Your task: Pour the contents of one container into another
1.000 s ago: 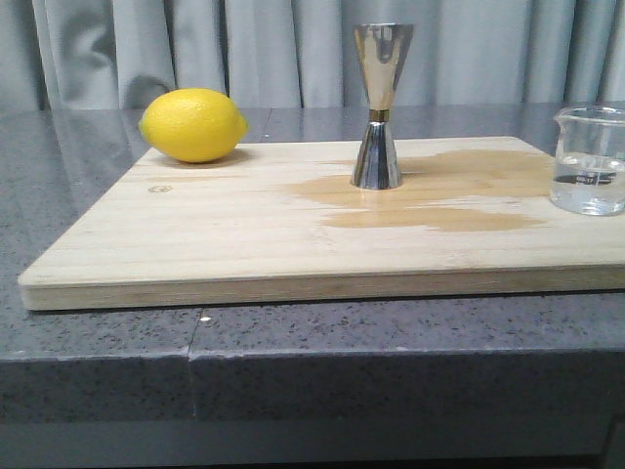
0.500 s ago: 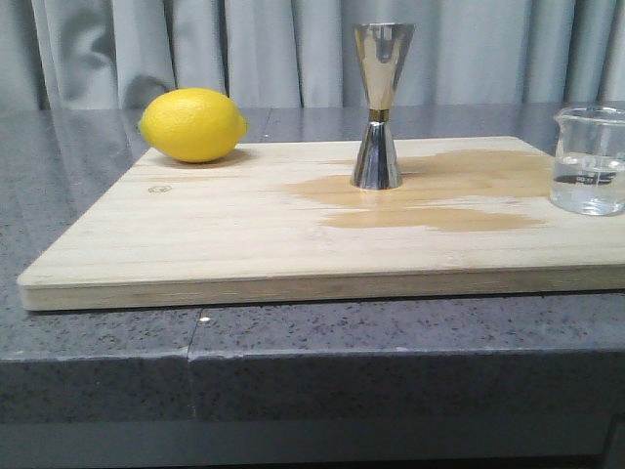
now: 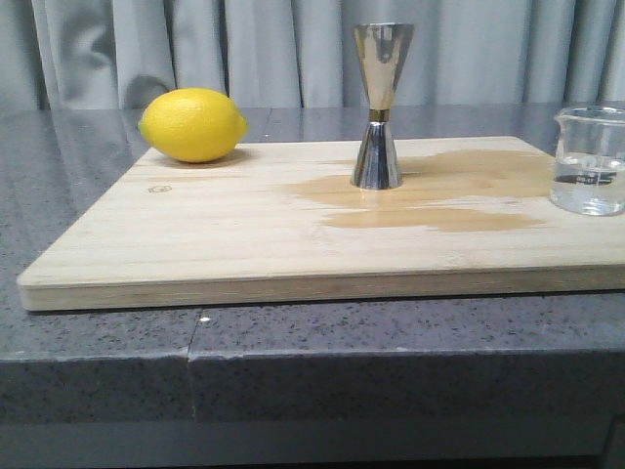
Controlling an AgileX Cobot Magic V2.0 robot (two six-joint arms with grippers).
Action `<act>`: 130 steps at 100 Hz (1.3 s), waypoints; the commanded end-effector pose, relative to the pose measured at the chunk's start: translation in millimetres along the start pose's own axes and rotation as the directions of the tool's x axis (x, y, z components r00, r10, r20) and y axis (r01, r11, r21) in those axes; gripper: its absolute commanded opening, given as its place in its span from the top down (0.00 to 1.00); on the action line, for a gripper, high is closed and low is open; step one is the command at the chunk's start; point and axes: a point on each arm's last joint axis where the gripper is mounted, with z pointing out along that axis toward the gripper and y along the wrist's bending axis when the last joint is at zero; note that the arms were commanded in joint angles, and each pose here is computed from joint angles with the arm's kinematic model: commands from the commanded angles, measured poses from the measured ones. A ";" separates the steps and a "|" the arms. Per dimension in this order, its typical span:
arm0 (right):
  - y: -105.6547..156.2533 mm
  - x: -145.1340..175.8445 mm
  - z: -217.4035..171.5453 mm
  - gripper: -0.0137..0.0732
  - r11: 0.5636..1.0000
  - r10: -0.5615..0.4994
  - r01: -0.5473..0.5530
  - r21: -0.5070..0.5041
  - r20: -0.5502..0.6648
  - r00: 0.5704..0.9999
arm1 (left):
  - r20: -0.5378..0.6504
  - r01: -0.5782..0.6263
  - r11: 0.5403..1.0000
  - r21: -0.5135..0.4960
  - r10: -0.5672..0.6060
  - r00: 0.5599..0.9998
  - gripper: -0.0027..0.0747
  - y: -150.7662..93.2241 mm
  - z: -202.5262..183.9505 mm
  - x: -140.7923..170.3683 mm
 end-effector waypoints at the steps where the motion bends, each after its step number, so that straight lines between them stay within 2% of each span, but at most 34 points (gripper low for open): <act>1: 0.7 -17.8 -1.6 0.46 1.000 -0.025 0.024 0.004 0.101 0.995 | 0.108 0.012 1.000 0.008 -0.013 0.994 0.55 -0.5 -1.3 -18.9; 8: 0.5 -17.8 -1.6 0.33 1.000 -0.030 0.029 0.007 0.101 0.994 | 0.109 0.012 1.000 0.008 -0.013 0.994 0.36 -0.5 -1.3 -19.0; 16: 0.5 -17.9 -1.6 0.25 1.000 -0.030 0.029 0.007 0.103 0.994 | 0.109 0.012 1.000 0.008 -0.013 0.994 0.27 -0.5 -1.3 -19.0; 56: 1.3 -17.9 -1.6 0.26 1.000 -0.008 0.009 -0.004 0.103 0.995 | 0.130 0.025 1.000 0.013 -0.027 0.991 0.39 -0.7 -1.6 -20.9; 73: 1.2 -17.7 -1.1 0.25 1.000 -0.010 0.010 -0.002 0.097 0.995 | 0.128 0.027 1.000 0.015 -0.029 0.991 0.38 -0.9 -2.0 -21.7; 83: 1.2 -17.9 1.7 0.21 1.000 -0.010 0.010 -0.001 0.079 0.997 | 0.120 0.027 1.000 0.015 -0.029 0.992 0.33 -0.9 -3.3 -24.0; 95: 1.2 -18.1 8.5 0.14 1.000 -0.010 0.010 0.003 0.035 0.999 | 0.060 0.025 1.000 0.015 -0.026 0.998 0.26 -0.9 -3.0 -31.3; 106: 1.8 -25.4 13.3 0.14 1.000 -0.010 0.010 0.009 -0.022 1.000 | -0.022 -0.012 1.000 0.022 0.013 1.000 0.26 -1.6 0.6 -43.4; 116: 2.5 -33.6 18.4 0.14 1.000 -0.011 0.012 0.013 -0.072 0.997 | -0.099 -0.002 0.997 0.071 0.009 0.995 0.26 -6.0 6.6 -54.2; 130: 3.2 -42.6 26.0 0.14 1.000 -0.019 0.021 0.017 -0.124 0.992 | -0.204 -0.029 0.985 0.172 0.065 0.977 0.26 -16.8 20.0 -67.2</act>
